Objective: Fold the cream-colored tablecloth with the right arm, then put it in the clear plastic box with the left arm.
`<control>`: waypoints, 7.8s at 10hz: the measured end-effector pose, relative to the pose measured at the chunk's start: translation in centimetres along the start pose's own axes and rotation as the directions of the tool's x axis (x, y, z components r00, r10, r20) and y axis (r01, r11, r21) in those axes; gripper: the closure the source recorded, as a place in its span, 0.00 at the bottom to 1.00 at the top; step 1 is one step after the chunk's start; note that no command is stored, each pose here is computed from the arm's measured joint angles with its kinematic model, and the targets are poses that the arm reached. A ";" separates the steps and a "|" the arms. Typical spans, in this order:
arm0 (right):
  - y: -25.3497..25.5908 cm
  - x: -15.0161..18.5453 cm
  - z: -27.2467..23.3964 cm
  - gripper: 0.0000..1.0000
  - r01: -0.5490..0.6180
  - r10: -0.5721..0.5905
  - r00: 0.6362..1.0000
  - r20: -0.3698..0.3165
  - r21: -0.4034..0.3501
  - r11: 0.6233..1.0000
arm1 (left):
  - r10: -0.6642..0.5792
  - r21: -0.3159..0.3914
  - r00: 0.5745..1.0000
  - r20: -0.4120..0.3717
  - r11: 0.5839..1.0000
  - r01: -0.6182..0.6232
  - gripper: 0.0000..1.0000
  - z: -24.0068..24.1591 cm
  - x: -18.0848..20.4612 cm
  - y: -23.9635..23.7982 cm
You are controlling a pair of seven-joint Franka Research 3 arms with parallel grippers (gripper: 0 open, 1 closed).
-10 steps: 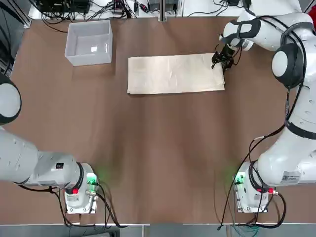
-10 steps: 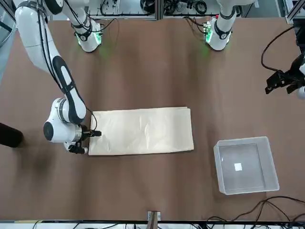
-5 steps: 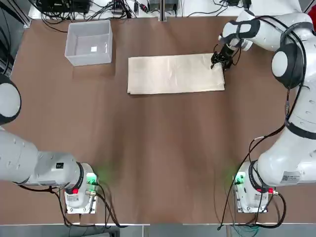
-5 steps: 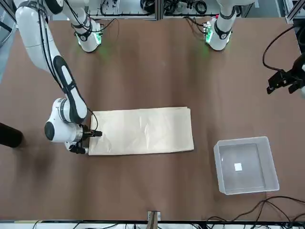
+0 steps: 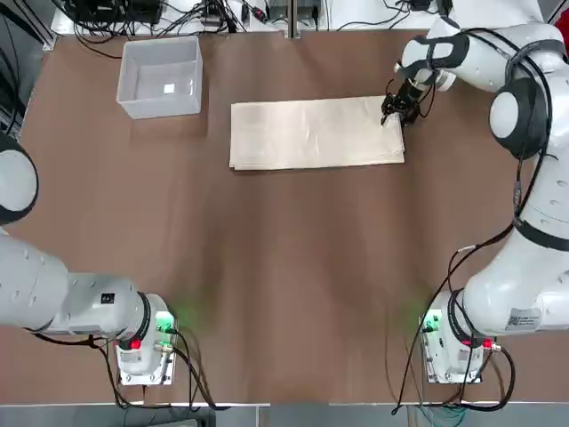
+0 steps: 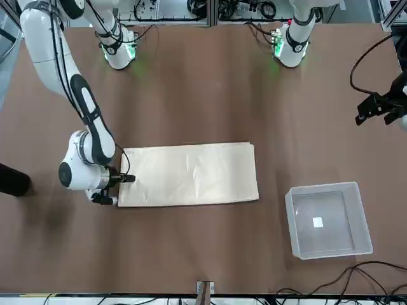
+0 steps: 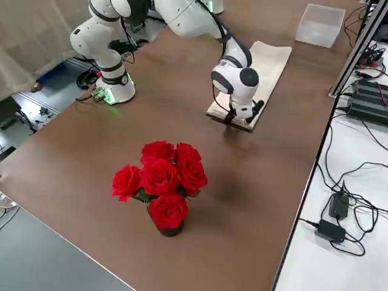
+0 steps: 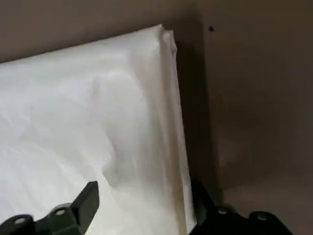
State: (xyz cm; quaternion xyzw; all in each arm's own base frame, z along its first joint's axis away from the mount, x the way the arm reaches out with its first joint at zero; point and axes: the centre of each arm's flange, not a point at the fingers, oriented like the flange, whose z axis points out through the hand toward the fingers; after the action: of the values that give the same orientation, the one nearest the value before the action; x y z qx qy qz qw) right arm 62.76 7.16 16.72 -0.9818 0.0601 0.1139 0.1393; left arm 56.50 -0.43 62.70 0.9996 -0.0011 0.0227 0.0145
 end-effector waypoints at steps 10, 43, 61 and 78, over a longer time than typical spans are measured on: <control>0.8 0.1 -0.2 0.48 -0.009 0.009 1.000 -0.001 0.001 1.000 | -0.004 -0.020 1.000 0.002 1.000 0.004 0.00 0.0 0.0 0.0; -13.0 -4.2 -18.8 0.96 -0.368 0.363 0.927 -0.088 -0.046 0.929 | 0.006 -0.022 0.999 0.038 1.000 -0.005 0.00 2.0 0.7 0.6; -27.7 -12.9 -24.5 0.96 -0.529 0.512 0.843 -0.165 -0.075 0.846 | 0.019 -0.023 0.999 0.041 1.000 -0.018 0.00 2.1 0.8 1.4; -36.4 -15.9 -14.1 0.96 -0.507 0.468 0.850 -0.243 -0.131 0.852 | 0.017 -0.023 0.999 0.045 1.000 -0.016 0.00 2.3 0.9 1.3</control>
State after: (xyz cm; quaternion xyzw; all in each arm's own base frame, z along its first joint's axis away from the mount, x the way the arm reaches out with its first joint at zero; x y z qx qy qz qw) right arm 55.74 39.18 43.20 -0.9491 0.3108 0.0503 0.0047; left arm 57.45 -1.79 60.46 0.9996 -0.0100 0.0004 0.0258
